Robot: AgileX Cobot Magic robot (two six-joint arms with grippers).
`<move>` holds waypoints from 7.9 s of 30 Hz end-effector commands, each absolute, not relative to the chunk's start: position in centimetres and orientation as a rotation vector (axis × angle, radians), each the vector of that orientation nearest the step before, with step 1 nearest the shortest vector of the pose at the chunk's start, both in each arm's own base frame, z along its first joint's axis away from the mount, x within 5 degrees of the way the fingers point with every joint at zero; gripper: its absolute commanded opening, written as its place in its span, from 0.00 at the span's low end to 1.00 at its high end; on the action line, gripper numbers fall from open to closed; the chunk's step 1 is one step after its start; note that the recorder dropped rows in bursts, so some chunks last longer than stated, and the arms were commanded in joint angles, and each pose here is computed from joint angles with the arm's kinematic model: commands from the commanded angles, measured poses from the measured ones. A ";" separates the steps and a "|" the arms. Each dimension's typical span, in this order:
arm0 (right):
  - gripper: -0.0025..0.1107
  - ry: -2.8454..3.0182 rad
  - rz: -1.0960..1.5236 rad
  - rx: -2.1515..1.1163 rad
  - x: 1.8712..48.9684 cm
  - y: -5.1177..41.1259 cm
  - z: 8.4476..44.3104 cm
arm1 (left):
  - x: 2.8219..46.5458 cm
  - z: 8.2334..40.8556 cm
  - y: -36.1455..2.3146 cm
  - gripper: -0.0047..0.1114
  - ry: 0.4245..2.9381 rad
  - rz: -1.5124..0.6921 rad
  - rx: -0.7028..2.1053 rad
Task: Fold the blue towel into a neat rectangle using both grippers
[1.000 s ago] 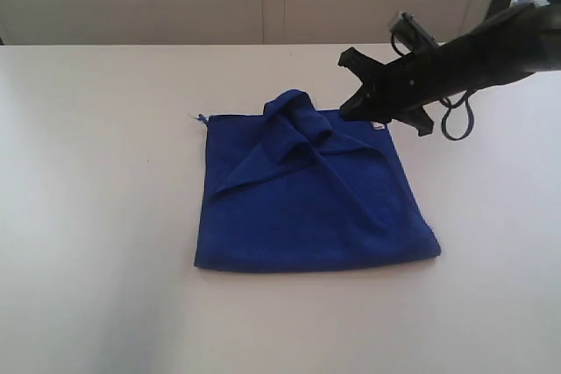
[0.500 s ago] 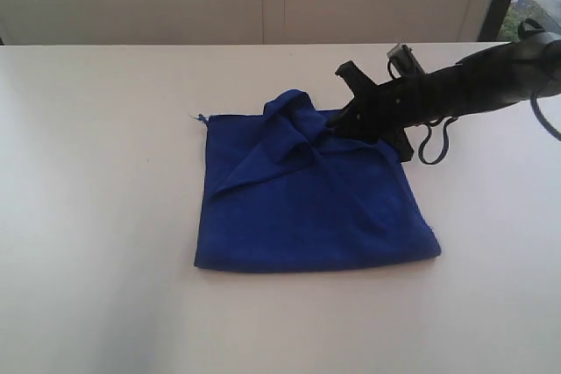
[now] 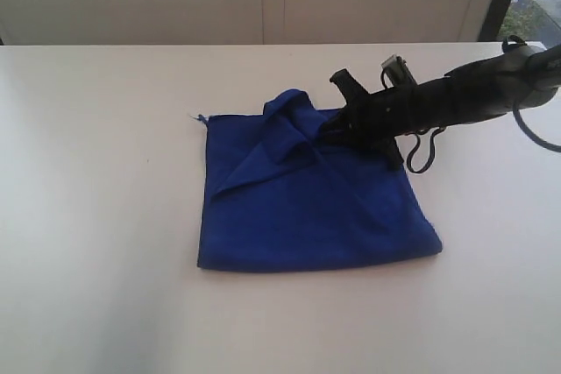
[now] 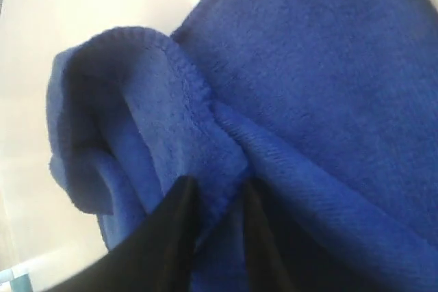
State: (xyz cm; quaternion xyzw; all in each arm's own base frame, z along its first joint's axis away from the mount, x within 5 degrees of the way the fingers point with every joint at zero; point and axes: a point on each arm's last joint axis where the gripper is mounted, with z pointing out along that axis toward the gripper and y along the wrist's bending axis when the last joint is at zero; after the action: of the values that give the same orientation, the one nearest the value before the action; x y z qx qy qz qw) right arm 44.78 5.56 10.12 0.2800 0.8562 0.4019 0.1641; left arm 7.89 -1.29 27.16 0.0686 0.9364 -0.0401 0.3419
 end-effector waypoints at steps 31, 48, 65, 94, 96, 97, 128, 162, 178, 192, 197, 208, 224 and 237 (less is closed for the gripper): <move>0.33 2.657 0.542 -0.072 42.3 3.5 15.9 | 7.8 27.0 -1.3 0.04 2.437 -0.114 0.177; 0.34 2.600 0.536 0.268 42.6 2.9 17.5 | 7.8 27.0 -1.3 0.04 2.437 -0.114 0.177; 0.34 2.667 0.618 0.604 41.8 3.1 14.6 | 7.8 27.0 -1.3 0.04 2.437 -0.114 0.177; 0.34 2.621 0.698 0.655 42.0 3.4 15.4 | 7.8 27.0 -1.3 0.04 2.437 -0.114 0.177; 0.34 2.640 0.709 0.686 41.9 3.5 14.9 | 7.8 27.0 -1.3 0.04 2.437 -0.114 0.177; 0.34 2.643 0.711 0.694 41.9 3.5 14.7 | 7.8 27.0 -1.3 0.04 2.437 -0.114 0.177; 0.34 2.524 0.712 0.760 42.9 3.2 14.5 | 7.8 27.0 -1.3 0.04 2.437 -0.114 0.177; 0.34 2.473 0.923 0.440 42.6 5.0 17.2 | 7.8 27.0 -1.3 0.04 2.437 -0.114 0.177; 0.34 2.505 0.864 0.491 43.1 4.6 14.5 | 7.8 27.0 -1.3 0.04 2.437 -0.114 0.177; 0.33 2.491 0.847 0.499 43.2 4.5 14.7 | 7.8 27.0 -1.3 0.04 2.437 -0.114 0.177; 0.10 2.490 0.842 0.498 43.2 4.4 14.7 | 7.8 27.0 -1.3 0.04 2.437 -0.114 0.177; 0.02 2.497 0.794 0.420 43.0 4.1 15.8 | 7.8 27.0 -1.3 0.04 2.437 -0.114 0.177; 0.02 2.732 0.508 0.117 40.0 3.0 18.7 | 7.8 27.0 -1.3 0.04 2.437 -0.114 0.177; 0.02 2.727 0.505 0.118 40.1 3.0 18.7 | 7.8 27.0 -1.3 0.04 2.437 -0.114 0.177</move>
State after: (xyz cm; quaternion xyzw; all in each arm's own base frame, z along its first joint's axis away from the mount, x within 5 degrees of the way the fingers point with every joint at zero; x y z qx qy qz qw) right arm 40.16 3.19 18.44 0.0431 0.9660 0.1826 0.1776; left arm 7.89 -1.29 27.16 0.0686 0.9364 -0.0401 0.3419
